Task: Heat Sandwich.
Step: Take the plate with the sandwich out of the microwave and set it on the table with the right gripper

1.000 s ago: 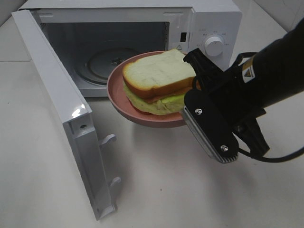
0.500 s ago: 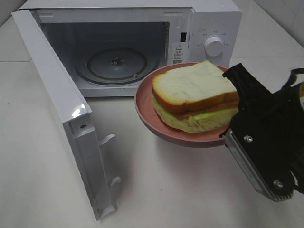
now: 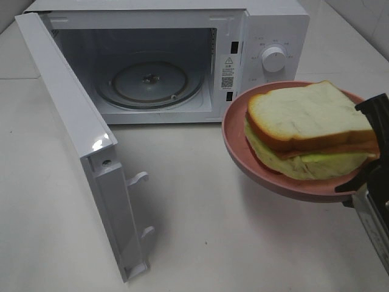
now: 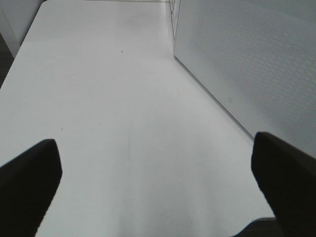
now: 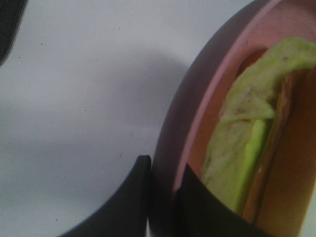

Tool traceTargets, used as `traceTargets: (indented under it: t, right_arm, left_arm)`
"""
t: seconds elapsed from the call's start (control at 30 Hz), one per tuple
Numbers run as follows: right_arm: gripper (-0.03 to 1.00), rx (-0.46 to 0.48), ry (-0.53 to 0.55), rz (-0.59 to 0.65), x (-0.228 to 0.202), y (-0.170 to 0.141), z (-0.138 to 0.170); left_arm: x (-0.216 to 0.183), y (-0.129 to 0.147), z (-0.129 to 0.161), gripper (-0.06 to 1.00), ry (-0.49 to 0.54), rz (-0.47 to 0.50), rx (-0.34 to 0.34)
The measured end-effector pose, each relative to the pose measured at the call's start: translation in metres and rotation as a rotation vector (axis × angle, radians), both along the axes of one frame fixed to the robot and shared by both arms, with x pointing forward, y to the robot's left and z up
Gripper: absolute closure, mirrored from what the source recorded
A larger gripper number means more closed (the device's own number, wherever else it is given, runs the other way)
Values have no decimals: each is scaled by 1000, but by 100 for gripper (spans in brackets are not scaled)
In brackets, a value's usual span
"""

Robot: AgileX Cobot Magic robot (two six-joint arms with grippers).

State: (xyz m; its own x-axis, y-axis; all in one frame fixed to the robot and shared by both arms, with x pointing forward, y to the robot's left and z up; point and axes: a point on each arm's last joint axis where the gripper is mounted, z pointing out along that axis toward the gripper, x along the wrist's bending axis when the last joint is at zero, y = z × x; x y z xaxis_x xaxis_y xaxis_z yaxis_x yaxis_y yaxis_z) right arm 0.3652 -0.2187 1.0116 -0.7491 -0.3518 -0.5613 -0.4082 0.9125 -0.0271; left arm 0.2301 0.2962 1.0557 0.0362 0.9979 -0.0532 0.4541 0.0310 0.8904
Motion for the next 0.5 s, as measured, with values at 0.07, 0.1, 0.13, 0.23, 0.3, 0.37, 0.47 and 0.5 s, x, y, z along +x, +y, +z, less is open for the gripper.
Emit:
traceTargets:
  t: [0.07,0.1,0.13,0.23,0.3,0.37,0.47,0.5]
  right_arm:
    - [87,-4,2,-15,-1,-2,0]
    - [87,-7,3,-35,-1,-3,0]
    - [87,-17,6,-75,-1,-6,0]
    - [87,-21,2,-116,0,-9,-1]
    - [87,-14,-15,-182,2,-11,0]
    - [87,-9,-19,-205,2,-12,0]
    - [87,6,-32,-279,4,-15,1]
    - [87,5,-30,-299,4,-16,1]
  left_arm:
    - [0,0,0,-5,0,0,0]
    - [0,0,0,-5,0,0,0]
    - [0,0,0,-5,0,0,0]
    - [0,0,0,-5,0,0,0]
    - [0,0,0,-5,0,0,0]
    - [0,0,0,-5,0,0,0]
    - [0,0,0,-5,0,0,0]
    - [0,0,0,-5,0,0,0]
